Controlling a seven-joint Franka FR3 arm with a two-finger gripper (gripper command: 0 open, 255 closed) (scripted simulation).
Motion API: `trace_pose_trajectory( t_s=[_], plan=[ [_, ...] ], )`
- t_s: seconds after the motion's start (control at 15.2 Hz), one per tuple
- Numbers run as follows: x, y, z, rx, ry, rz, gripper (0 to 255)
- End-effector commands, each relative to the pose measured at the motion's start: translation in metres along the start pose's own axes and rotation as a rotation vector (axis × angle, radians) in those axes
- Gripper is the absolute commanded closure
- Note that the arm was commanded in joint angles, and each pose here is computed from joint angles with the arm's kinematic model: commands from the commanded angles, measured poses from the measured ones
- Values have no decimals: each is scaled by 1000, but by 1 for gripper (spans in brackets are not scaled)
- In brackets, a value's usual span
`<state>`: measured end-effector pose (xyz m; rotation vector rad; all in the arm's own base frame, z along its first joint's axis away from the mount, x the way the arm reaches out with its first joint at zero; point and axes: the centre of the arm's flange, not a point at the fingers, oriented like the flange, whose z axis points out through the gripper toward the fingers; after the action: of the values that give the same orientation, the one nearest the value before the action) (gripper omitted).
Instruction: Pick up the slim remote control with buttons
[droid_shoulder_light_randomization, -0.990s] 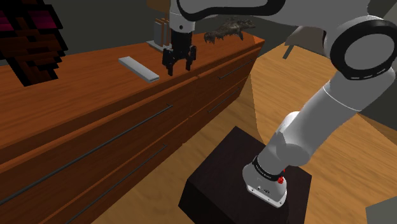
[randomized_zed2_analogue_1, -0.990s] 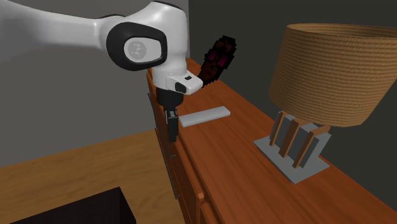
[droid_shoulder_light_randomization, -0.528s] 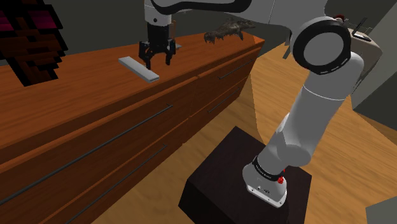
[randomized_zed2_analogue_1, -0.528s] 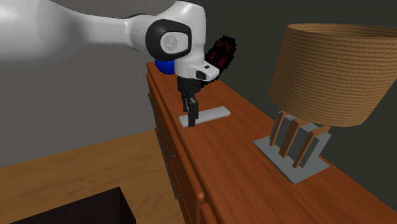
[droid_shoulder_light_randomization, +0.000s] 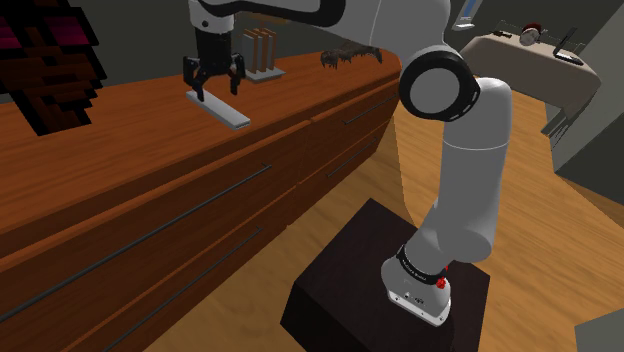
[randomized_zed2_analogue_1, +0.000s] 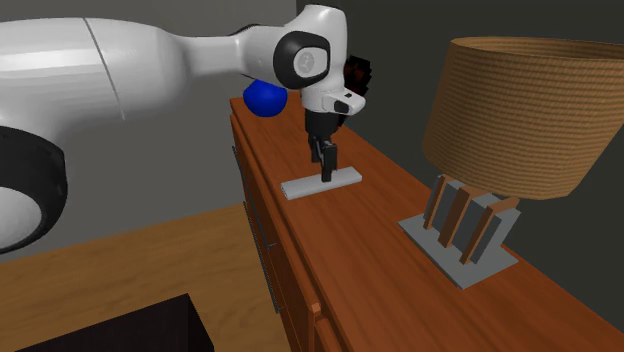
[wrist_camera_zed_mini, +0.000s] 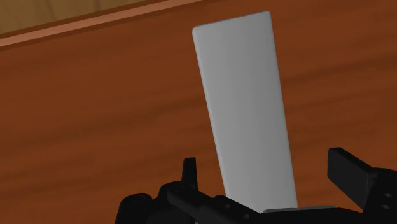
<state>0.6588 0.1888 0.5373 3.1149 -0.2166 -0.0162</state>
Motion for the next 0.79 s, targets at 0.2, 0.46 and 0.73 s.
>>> trace_pose_trajectory(
  t_s=[0.2, 0.46, 0.73],
  plan=[
    [1, -1, 24, 0, 2, 0, 0],
    [1, -1, 33, 0, 2, 0, 255],
    [1, -1, 32, 0, 2, 1, 255]
  ],
)
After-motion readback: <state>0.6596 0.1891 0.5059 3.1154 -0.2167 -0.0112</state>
